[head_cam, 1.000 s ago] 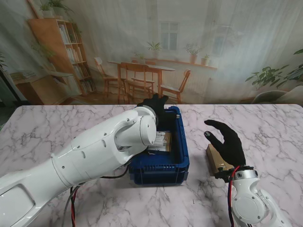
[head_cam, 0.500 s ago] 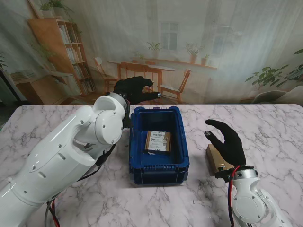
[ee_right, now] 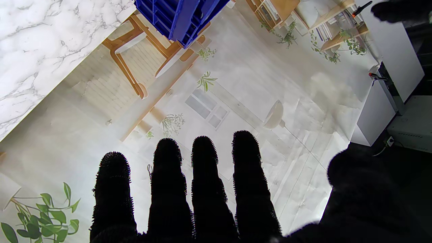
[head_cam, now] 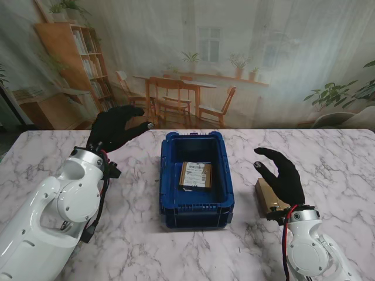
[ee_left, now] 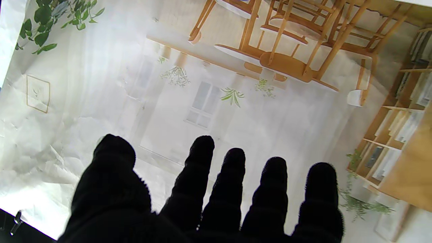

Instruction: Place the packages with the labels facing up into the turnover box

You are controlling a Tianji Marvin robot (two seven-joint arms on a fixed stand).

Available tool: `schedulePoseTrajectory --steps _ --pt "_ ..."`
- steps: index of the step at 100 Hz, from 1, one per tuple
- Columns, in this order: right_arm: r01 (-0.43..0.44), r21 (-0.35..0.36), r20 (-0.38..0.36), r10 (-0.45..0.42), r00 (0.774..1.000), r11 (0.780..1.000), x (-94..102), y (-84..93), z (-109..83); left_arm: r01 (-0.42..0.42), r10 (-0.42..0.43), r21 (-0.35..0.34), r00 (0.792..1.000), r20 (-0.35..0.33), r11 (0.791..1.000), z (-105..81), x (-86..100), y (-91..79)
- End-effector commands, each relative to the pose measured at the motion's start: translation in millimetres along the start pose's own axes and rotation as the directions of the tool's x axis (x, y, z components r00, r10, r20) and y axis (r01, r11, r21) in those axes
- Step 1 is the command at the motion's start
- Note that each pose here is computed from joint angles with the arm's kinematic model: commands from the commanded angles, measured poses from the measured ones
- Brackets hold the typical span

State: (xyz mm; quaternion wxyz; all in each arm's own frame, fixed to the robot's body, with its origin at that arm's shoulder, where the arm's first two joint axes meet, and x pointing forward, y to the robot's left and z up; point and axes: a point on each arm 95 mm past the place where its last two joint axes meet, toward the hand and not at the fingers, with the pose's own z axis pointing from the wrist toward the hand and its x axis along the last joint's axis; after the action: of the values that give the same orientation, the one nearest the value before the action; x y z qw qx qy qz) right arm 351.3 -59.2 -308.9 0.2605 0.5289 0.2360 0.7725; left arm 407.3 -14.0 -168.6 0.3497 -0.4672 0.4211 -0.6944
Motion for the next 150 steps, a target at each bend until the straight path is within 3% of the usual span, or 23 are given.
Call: schedulePoseTrajectory --steps 1,17,35,63,90,111,132,150 --pt "0.003 0.003 0.007 -0.003 1.0 1.0 -1.2 -1.3 -0.7 0.003 0.0 -0.055 0.999 0.045 0.998 -10.3 -18.1 22.9" --pt "0.006 0.005 0.009 -0.006 1.0 1.0 -1.9 -1.7 -0.5 0.001 0.004 -0.046 0.994 0.108 0.999 -29.5 -45.8 46.1" --pt "0.013 0.006 0.015 -0.013 1.0 1.0 -2.7 -2.3 -0.3 0.054 -0.045 -0.047 0.984 0.173 0.997 -43.2 -67.0 73.7" --pt "0.036 0.002 0.027 -0.036 0.999 0.999 -3.7 -2.0 -2.0 0.093 -0.076 -0.074 0.974 0.213 0.993 -41.0 -81.0 98.2" --pt "0.144 0.049 0.086 -0.148 0.985 0.988 -13.8 0.0 -9.6 0.109 -0.082 -0.104 0.97 0.23 0.989 -46.1 -84.7 109.7" --pt "0.327 0.161 0.185 -0.354 0.917 0.931 -32.2 0.0 -24.5 0.107 -0.081 -0.099 0.969 0.234 0.989 -53.3 -85.9 108.5" --pt "0.433 0.229 0.227 -0.481 0.847 0.872 -44.0 -5.1 -32.3 0.111 -0.083 -0.111 0.969 0.232 0.988 -55.8 -83.4 110.7" --pt "0.516 0.284 0.26 -0.583 0.77 0.808 -49.6 -16.3 -39.0 0.101 -0.072 -0.122 0.972 0.225 0.987 -55.5 -82.1 111.7"
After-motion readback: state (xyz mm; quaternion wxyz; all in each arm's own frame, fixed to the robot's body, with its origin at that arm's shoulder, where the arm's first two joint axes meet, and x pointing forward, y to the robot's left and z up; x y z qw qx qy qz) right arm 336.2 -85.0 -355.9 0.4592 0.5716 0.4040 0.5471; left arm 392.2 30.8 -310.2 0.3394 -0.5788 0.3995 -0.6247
